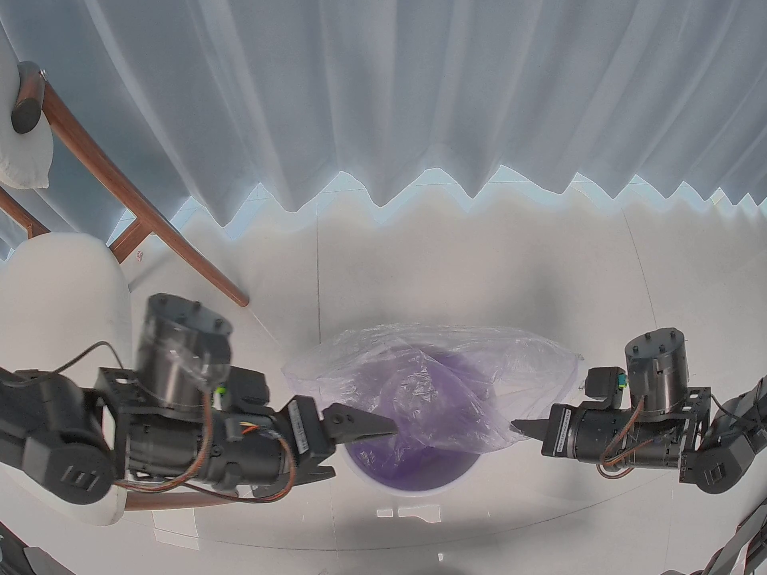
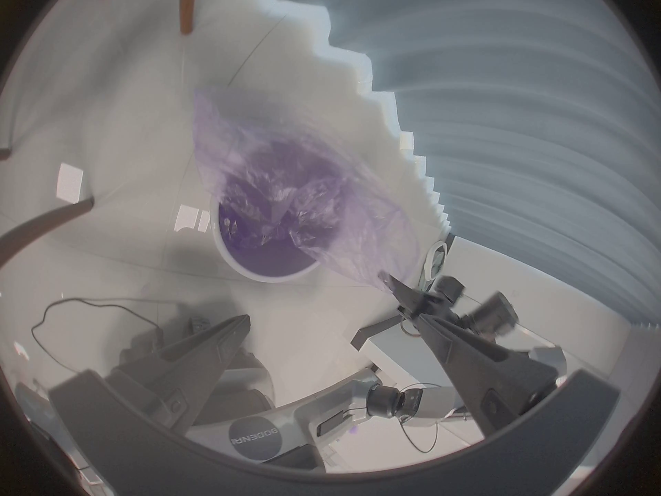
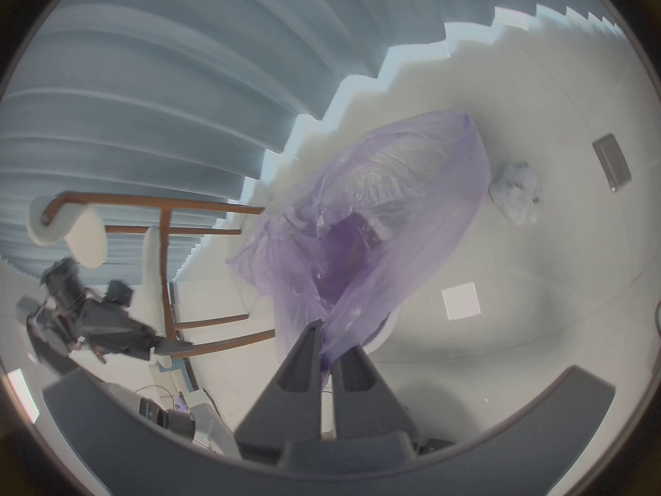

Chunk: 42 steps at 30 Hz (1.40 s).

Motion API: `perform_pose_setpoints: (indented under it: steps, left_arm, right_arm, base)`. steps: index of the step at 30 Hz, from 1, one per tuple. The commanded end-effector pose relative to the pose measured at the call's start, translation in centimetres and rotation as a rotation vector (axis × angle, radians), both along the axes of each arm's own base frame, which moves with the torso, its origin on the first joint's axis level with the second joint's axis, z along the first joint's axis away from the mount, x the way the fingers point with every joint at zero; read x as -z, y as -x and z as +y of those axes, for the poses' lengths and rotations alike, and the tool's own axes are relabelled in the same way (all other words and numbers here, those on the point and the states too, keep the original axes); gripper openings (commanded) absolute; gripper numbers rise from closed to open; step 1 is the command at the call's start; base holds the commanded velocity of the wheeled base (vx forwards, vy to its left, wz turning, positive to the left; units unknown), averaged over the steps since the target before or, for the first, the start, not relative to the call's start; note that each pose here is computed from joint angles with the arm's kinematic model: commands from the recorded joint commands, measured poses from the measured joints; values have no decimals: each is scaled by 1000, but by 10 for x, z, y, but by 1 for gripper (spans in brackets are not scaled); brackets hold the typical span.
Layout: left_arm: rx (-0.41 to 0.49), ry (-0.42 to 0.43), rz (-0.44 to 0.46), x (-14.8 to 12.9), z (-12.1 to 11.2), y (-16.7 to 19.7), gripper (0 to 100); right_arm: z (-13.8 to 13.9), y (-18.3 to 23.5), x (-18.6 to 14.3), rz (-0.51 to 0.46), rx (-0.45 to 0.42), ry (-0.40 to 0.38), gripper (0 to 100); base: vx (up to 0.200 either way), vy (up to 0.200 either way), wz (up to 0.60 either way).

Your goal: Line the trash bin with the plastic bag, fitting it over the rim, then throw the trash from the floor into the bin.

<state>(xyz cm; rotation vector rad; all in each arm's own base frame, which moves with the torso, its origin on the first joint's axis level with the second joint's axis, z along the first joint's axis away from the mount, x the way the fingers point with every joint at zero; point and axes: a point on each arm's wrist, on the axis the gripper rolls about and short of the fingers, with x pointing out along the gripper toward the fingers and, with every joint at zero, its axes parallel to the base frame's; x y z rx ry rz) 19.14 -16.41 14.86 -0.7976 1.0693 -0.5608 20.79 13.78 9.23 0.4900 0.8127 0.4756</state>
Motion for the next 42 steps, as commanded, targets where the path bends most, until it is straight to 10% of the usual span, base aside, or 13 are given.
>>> perform_pose_setpoints:
  steps: [1, 29, 30, 42]
  left_arm:
    - [-3, -51, 144, 34, -32, -30, 100]
    - [-251, 44, 248, 52, -41, -122, 100]
    - [-253, 40, 244, 51, -42, -120, 0]
    - [-263, -57, 288, 17, -3, -60, 0]
  right_arm:
    - [-3, 22, 5, -46, -63, 5, 0]
    - [-7, 48, 18, -114, -184, 23, 0]
    - [-7, 48, 18, -113, -183, 22, 0]
    - [-18, 34, 31, 2, -42, -5, 0]
  base:
    - [0, 0, 0]
    - [0, 0, 0]
    - [0, 0, 0]
    - [0, 0, 0]
